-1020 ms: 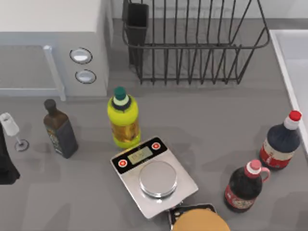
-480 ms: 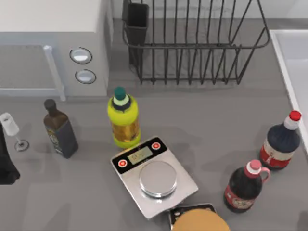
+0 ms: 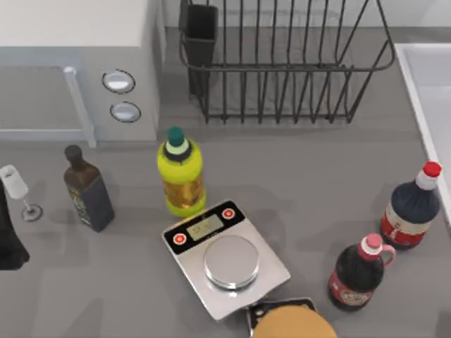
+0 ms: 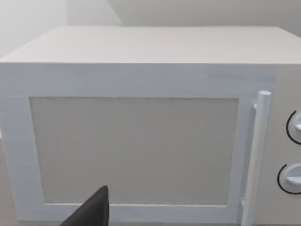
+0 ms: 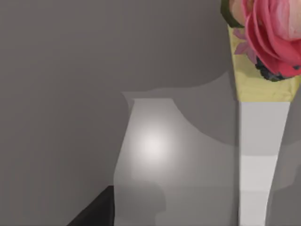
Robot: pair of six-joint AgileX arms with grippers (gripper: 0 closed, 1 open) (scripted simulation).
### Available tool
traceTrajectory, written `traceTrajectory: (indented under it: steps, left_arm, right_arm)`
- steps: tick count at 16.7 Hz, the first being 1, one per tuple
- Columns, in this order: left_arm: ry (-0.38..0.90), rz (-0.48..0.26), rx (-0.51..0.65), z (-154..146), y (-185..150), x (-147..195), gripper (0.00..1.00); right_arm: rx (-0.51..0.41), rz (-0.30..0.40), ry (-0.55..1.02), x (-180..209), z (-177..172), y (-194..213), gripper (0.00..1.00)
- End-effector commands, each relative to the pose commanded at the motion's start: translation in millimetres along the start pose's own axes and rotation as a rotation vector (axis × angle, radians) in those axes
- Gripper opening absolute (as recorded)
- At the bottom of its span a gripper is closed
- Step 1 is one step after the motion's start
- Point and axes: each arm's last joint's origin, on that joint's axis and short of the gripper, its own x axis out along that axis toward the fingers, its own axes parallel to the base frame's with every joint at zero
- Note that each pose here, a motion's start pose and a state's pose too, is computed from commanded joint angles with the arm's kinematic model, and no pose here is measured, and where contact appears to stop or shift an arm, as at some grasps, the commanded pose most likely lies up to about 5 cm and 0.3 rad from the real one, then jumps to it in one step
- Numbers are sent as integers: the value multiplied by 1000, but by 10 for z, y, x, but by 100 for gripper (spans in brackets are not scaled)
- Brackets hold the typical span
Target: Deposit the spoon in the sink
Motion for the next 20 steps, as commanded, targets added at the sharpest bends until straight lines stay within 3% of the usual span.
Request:
traceTrajectory:
  steps: [12,20]
  left_arm:
    - [0,0,0,0,0,0,100]
    - [0,0,0,0,0,0,100]
  right_arm:
    - [0,0,0,0,0,0,2]
    - [0,0,0,0,0,0,0]
